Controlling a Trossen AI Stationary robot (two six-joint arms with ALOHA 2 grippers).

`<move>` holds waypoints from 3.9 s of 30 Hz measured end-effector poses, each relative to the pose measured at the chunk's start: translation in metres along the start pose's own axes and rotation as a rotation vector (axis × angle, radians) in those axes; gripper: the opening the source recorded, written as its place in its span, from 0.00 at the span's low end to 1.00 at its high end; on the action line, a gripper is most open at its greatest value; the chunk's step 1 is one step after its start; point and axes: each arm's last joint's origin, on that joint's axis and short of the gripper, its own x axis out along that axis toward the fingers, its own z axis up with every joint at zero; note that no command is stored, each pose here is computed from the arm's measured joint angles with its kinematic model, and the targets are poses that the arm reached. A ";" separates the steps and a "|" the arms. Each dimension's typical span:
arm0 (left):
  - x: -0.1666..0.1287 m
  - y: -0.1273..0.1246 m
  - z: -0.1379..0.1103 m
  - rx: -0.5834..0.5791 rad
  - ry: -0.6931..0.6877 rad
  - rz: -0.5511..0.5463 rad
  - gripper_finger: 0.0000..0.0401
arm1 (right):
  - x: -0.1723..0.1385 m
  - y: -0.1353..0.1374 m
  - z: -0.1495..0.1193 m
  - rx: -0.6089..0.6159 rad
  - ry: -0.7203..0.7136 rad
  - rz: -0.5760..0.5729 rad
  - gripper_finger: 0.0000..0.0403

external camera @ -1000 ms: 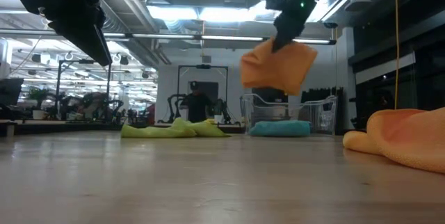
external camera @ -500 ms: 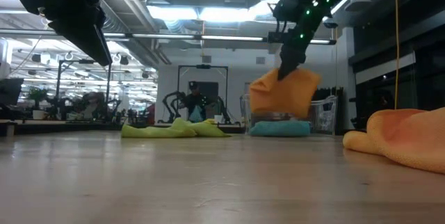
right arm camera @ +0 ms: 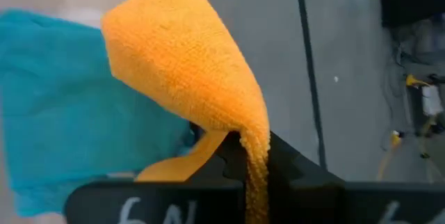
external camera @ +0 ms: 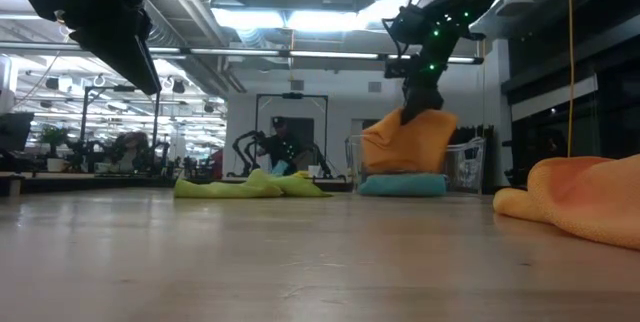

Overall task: Fold microfiber towels
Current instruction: Put the folded yellow microfiber cloth into the transparent bin, then fold the yellow microfiber cloth

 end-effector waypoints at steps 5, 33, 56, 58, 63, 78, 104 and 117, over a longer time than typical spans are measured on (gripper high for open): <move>0.000 0.000 0.000 0.000 0.000 0.000 0.33 | 0.000 -0.002 -0.001 -0.075 0.044 -0.052 0.04; 0.000 0.000 0.000 -0.004 0.000 -0.001 0.33 | -0.011 0.044 0.012 0.039 -0.051 0.386 0.34; 0.000 0.000 0.000 -0.005 0.000 -0.001 0.33 | -0.049 0.117 0.057 0.177 -0.187 0.819 0.34; 0.000 0.000 0.000 -0.005 0.000 -0.001 0.33 | -0.062 0.130 0.053 0.174 -0.105 0.904 0.34; 0.000 -0.001 0.001 -0.013 -0.012 -0.005 0.33 | -0.093 0.166 0.045 0.146 0.114 0.999 0.34; 0.000 -0.005 0.006 -0.052 -0.056 -0.040 0.33 | -0.160 0.244 0.028 -0.135 0.263 0.861 0.34; -0.001 -0.009 0.011 -0.093 -0.099 -0.078 0.33 | -0.098 0.255 -0.114 0.432 -0.013 0.368 0.34; -0.001 -0.010 0.013 -0.107 -0.114 -0.092 0.33 | -0.074 0.238 -0.108 0.419 0.018 0.360 0.34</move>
